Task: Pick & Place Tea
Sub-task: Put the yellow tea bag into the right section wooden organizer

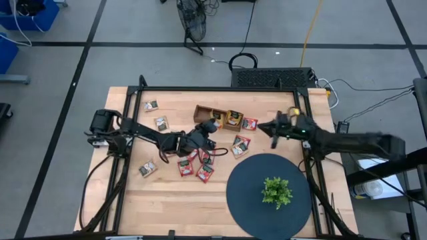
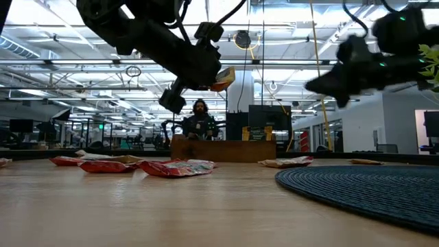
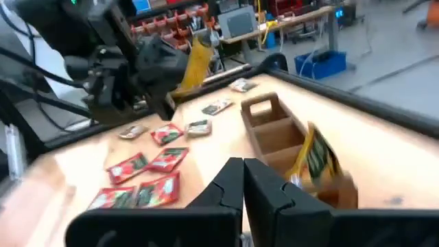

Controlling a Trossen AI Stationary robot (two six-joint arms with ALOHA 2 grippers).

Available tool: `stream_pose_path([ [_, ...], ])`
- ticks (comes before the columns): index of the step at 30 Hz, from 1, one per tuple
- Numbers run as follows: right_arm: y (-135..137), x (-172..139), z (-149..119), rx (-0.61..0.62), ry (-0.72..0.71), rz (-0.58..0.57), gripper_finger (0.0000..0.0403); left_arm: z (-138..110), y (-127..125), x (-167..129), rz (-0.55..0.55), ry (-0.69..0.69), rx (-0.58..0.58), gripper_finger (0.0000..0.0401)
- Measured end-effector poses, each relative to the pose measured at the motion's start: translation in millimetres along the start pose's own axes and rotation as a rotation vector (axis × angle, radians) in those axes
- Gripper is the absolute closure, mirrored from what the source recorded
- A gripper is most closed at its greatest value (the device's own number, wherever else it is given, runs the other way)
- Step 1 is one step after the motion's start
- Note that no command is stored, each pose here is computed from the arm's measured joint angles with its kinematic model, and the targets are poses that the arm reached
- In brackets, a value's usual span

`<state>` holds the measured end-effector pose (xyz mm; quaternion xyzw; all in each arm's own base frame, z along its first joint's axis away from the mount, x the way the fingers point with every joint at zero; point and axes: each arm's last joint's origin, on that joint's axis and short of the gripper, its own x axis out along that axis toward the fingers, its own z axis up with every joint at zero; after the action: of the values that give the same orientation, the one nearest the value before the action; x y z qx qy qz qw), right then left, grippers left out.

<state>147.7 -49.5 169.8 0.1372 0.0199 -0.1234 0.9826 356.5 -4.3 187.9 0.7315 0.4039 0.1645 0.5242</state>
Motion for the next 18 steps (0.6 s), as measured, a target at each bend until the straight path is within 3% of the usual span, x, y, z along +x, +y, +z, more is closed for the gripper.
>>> stream_pose_path([
  [5, 16.6, 48.4, 19.7, -0.152, -0.023, 0.089, 0.0403, -0.7, -0.3, 2.3, 0.002, -0.027, 0.006, 0.0399],
  [10, 18.1, 99.3, 36.8, -0.083, -0.010, 0.059, 0.0393, -1.1, -0.1, 2.9, 0.005, -0.034, 0.011, 0.0399],
  [14, 12.5, 125.2, 40.4, -0.042, 0.040, 0.109, 0.0344, -0.8, -0.2, 2.8, 0.004, -0.039, 0.013, 0.0399],
  [18, 6.9, 132.2, 44.6, 0.030, 0.038, 0.127, 0.0274, -0.8, -0.3, 2.8, 0.004, -0.039, 0.021, 0.0400],
])
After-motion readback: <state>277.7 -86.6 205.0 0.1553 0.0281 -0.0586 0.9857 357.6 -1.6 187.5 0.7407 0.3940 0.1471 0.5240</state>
